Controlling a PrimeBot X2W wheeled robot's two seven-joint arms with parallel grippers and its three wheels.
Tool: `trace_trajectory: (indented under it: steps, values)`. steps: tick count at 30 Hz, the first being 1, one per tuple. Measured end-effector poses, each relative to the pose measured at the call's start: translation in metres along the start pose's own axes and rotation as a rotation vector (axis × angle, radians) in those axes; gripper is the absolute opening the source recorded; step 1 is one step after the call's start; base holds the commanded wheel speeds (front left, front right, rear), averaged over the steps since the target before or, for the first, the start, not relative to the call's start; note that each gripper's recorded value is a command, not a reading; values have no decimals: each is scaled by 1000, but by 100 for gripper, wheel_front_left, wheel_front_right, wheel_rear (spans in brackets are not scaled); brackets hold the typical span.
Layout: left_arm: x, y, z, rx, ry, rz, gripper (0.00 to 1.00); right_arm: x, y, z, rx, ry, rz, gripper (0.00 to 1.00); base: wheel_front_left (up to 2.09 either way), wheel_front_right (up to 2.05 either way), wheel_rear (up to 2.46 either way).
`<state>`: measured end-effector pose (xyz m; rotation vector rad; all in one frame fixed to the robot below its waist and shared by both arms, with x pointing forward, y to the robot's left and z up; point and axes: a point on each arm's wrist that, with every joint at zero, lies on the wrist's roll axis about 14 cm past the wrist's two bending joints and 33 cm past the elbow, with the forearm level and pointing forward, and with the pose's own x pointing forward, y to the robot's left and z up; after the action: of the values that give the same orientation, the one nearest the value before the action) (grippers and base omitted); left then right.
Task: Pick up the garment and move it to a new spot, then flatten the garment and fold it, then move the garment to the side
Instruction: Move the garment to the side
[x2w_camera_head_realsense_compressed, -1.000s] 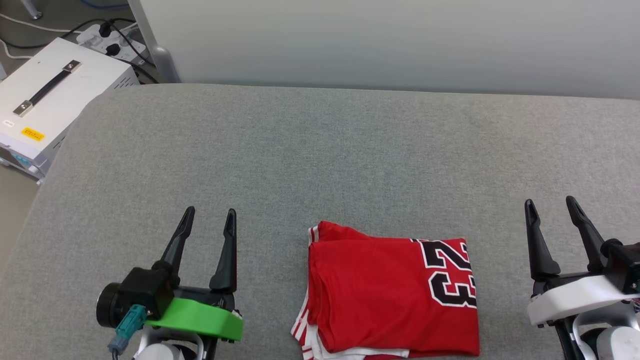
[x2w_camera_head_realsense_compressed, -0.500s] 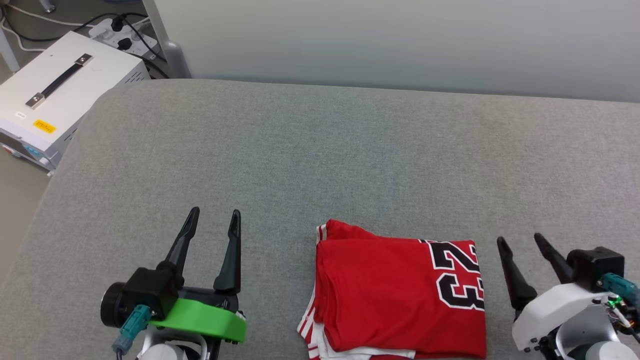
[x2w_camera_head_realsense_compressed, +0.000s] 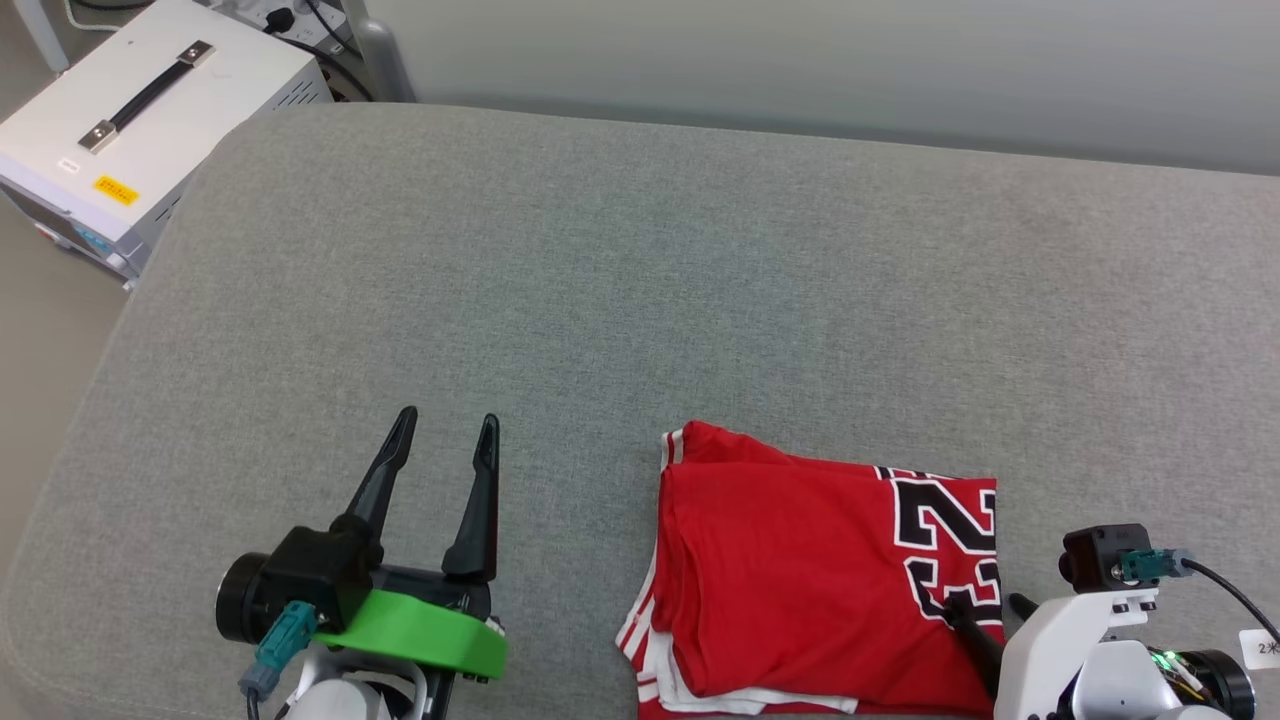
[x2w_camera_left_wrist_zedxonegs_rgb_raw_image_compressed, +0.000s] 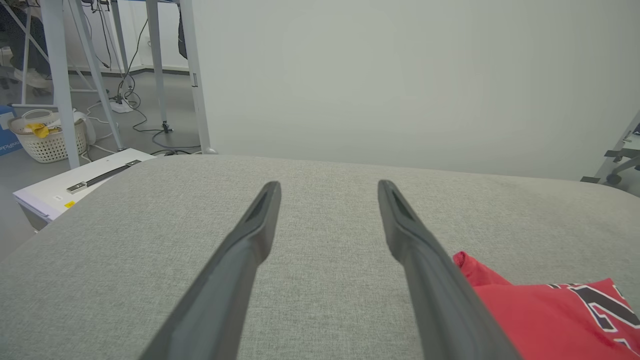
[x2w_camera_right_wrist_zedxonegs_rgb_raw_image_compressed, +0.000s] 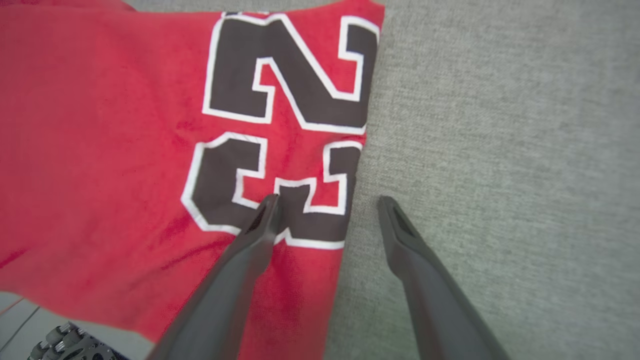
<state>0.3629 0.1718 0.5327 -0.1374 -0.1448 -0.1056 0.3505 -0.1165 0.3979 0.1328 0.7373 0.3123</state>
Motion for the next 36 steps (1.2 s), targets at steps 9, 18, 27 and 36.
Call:
trace_trajectory:
  steps: [9, 18, 27, 36]
  values:
    - [-1, 11, -6, 9, 21, 33, 100, 19, 15, -20, -33, 128, 49, 0, 0, 0, 0]
    - [1, 0, -4, 0, 12, 0, 100, 14, 15, -1, -137, 54, 51, 0, 0, 0, 0]
    - [10, -33, -2, -26, -1, -104, 100, -18, -19, 21, -436, 2, -41, 0, 0, 0, 0]
    - [29, -87, -5, -65, -10, -275, 100, -75, -101, 59, -611, -28, -274, 0, 0, 0, 0]
